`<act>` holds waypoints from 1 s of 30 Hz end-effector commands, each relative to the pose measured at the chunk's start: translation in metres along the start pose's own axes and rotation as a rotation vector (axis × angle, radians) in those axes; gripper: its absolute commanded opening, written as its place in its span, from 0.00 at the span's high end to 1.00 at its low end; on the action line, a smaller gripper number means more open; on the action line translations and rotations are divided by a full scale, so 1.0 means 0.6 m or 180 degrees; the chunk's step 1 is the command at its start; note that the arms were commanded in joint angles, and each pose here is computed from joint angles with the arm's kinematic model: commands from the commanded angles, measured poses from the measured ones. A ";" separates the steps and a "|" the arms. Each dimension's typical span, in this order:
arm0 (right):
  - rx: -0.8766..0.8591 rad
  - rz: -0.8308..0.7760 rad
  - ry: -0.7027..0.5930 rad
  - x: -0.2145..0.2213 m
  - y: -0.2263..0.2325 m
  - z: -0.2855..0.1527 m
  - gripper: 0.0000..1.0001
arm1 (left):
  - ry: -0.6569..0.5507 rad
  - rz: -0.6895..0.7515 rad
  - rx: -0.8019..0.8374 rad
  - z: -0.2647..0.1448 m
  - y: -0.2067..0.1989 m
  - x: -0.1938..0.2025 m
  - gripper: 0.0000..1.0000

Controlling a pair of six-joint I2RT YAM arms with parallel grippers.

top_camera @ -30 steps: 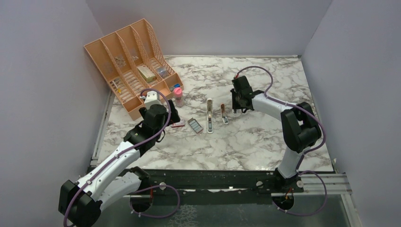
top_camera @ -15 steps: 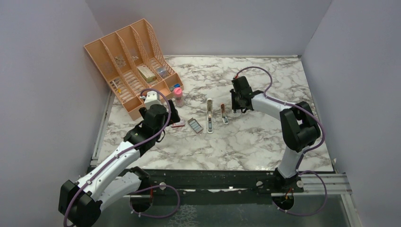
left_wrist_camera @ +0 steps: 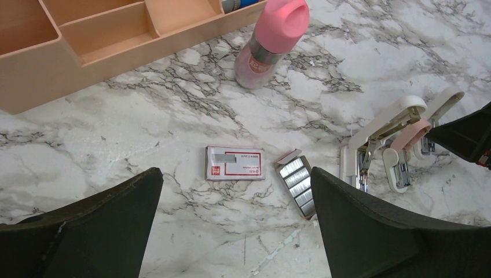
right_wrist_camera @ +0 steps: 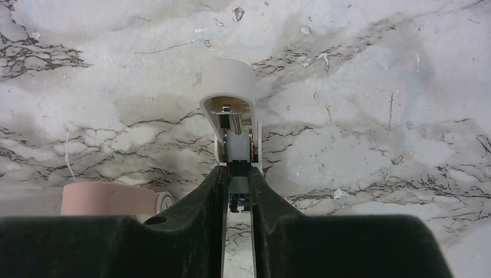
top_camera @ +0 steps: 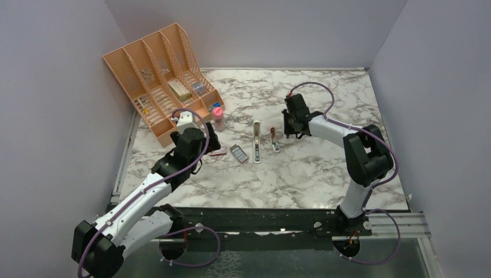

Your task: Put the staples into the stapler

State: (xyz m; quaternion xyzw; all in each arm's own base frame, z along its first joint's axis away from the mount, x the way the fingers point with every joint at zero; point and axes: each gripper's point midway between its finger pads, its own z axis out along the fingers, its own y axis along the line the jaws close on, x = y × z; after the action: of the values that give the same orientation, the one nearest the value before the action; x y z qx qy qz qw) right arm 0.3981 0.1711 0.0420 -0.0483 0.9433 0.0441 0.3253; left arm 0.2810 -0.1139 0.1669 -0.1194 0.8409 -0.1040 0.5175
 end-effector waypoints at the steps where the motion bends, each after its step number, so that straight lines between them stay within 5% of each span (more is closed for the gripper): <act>1: -0.0105 -0.0011 0.0179 0.034 0.001 -0.005 0.77 | -0.0039 -0.0024 0.0022 0.000 -0.003 -0.008 0.01; 30: -0.0172 -0.0013 0.0076 0.002 0.010 -0.021 0.70 | -0.0038 -0.0029 0.0027 -0.001 -0.002 -0.006 0.01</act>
State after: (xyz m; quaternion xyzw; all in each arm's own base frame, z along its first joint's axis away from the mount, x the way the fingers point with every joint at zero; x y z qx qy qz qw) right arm 0.3927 0.1748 0.0424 -0.0531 0.9432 0.0631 0.3217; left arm 0.2810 -0.1139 0.1669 -0.1194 0.8409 -0.1040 0.5175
